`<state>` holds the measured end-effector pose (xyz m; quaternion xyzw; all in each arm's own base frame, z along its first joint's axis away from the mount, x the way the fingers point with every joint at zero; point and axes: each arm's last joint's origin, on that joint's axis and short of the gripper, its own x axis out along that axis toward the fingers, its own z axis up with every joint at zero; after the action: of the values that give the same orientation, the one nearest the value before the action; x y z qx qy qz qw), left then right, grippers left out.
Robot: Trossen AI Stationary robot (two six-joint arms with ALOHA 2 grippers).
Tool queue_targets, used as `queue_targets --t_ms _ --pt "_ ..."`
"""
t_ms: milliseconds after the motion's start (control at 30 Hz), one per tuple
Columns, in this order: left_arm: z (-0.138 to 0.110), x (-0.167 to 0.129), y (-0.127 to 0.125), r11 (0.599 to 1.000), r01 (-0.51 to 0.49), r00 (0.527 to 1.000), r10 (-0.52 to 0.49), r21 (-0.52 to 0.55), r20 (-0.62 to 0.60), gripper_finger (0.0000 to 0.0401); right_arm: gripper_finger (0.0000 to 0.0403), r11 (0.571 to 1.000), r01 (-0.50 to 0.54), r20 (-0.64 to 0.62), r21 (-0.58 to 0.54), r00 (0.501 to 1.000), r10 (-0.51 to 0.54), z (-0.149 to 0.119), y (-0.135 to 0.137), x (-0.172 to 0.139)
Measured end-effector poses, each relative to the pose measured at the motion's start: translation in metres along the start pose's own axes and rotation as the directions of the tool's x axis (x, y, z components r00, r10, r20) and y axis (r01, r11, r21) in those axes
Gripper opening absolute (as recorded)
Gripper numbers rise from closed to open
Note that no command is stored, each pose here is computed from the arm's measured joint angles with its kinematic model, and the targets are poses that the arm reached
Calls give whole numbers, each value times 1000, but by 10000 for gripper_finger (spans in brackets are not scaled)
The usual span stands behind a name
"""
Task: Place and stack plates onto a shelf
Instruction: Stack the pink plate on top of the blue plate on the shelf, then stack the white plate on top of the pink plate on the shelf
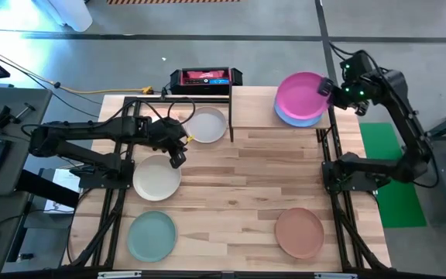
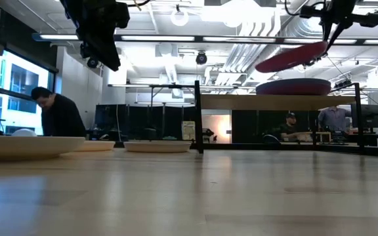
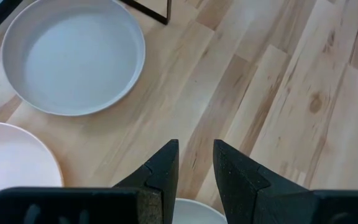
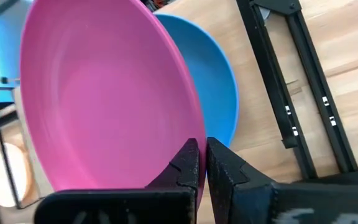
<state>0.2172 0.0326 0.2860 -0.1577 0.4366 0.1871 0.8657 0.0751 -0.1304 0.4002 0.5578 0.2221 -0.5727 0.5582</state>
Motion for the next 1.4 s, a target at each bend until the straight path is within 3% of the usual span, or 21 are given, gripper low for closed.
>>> queue_targets --t_ms 400,733,1000,1200,1400 --pt "0 0 0 1000 0 1000 0 1 0 90 1 993 109 -25 -48 994 -110 4 17 24" --pt "0 0 0 1000 -1 1000 1 1 -1 90 59 988 146 3 -44 989 -146 7 18 27" --pt "0 0 0 1000 -1 1000 1 2 -1 90 67 988 145 0 -46 989 -145 7 18 27" --pt "0 0 0 1000 -1 1000 1 10 -2 90 67 992 42 -121 -119 991 -57 2 22 27" --pt "0 0 1 1000 -2 1000 3 10 -4 90 67 967 -61 -212 -249 977 7 -16 35 26"
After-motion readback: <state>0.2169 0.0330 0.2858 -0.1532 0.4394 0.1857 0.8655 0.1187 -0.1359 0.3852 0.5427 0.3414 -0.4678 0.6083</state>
